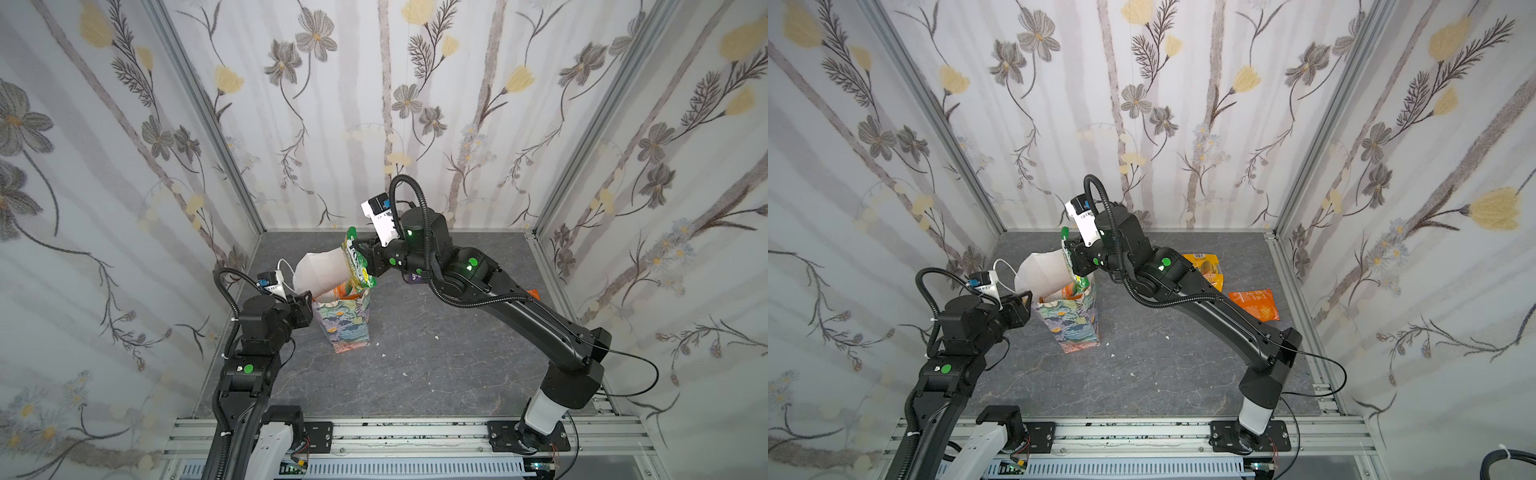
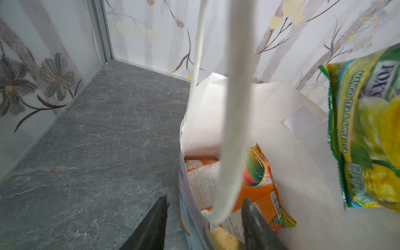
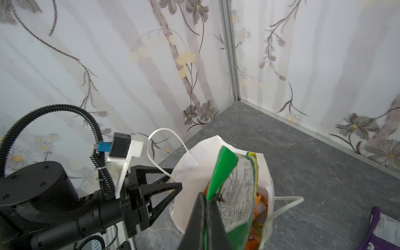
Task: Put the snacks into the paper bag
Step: 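Lower the green packet into the white bag and open the right gripper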
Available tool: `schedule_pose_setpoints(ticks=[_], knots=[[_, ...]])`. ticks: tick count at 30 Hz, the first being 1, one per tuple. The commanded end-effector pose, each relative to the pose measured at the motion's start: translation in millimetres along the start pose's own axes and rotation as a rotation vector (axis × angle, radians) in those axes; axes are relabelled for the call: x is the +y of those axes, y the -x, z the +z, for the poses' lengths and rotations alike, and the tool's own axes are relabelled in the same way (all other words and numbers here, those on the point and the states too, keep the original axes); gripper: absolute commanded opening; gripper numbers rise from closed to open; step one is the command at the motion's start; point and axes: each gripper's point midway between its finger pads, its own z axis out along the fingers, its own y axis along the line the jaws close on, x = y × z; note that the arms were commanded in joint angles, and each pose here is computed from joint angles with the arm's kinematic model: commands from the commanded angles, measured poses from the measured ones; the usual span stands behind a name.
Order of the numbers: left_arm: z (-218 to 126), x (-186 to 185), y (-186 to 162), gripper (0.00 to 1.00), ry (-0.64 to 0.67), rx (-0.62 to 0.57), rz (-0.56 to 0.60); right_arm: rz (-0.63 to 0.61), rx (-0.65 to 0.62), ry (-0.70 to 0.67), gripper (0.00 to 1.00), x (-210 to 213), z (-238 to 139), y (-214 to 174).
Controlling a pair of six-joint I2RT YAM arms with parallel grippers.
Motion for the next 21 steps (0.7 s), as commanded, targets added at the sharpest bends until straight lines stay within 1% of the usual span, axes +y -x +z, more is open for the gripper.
schedule_pose_setpoints(ticks=[1,4,8,16,21], knots=[[0,0,3,0.54,0.003,-0.012,0.010,-0.029,-0.026,-0.062,0.00,-9,1,8],[-1,1,4,0.54,0.005,-0.017,0.011,-0.039,0.021,-0.086,0.00,-14,6,-2],[-1,1,4,0.54,0.004,-0.018,0.011,-0.046,0.052,-0.103,0.00,-17,7,-9],[-2,1,4,0.54,0.007,-0.021,0.011,-0.087,0.124,-0.188,0.00,-31,27,-29],[-2,1,4,0.54,0.007,-0.022,0.012,-0.087,0.135,-0.191,0.00,-33,38,-36]])
